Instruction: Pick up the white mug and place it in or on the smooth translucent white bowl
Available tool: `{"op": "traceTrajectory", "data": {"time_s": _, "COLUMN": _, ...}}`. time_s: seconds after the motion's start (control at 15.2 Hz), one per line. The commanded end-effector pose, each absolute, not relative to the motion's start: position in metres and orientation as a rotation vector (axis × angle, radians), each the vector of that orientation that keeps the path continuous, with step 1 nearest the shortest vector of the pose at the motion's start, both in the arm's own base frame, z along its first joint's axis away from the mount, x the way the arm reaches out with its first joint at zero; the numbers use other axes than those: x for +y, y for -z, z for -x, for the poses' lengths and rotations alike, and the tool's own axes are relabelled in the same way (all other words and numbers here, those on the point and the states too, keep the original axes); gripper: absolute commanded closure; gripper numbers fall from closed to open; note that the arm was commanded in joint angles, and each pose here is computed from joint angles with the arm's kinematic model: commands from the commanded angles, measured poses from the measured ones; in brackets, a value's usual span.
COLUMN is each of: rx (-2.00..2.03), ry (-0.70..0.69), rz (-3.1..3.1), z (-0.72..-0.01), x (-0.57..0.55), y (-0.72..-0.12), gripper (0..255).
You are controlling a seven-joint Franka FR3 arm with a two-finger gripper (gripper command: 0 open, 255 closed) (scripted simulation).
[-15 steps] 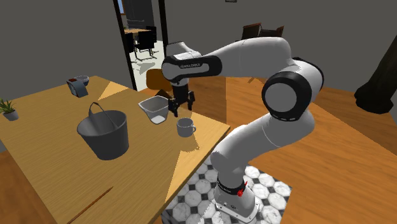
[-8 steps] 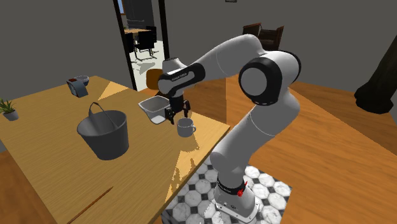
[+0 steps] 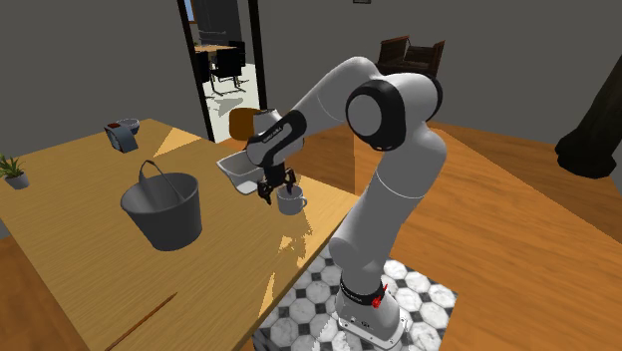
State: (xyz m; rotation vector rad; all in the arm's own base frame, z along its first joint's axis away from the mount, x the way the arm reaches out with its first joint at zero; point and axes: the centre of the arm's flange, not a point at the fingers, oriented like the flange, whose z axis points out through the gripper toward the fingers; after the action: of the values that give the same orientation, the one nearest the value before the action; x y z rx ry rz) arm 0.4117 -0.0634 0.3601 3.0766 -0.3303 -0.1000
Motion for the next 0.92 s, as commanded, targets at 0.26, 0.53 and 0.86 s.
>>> {"op": "traceTrajectory", "data": {"time_s": 0.26, "rx": -0.331, "ry": 0.099, "rz": -3.076, "z": -0.41, "x": -0.065, "y": -0.336, "gripper": 0}}
{"op": "traceTrajectory", "data": {"time_s": 0.53, "rx": -0.331, "ry": 0.099, "rz": -3.076, "z": -0.41, "x": -0.065, "y": -0.336, "gripper": 0}}
{"op": "traceTrajectory", "data": {"time_s": 0.86, "rx": -0.331, "ry": 0.099, "rz": -3.076, "z": -0.41, "x": -0.065, "y": -0.336, "gripper": 255}}
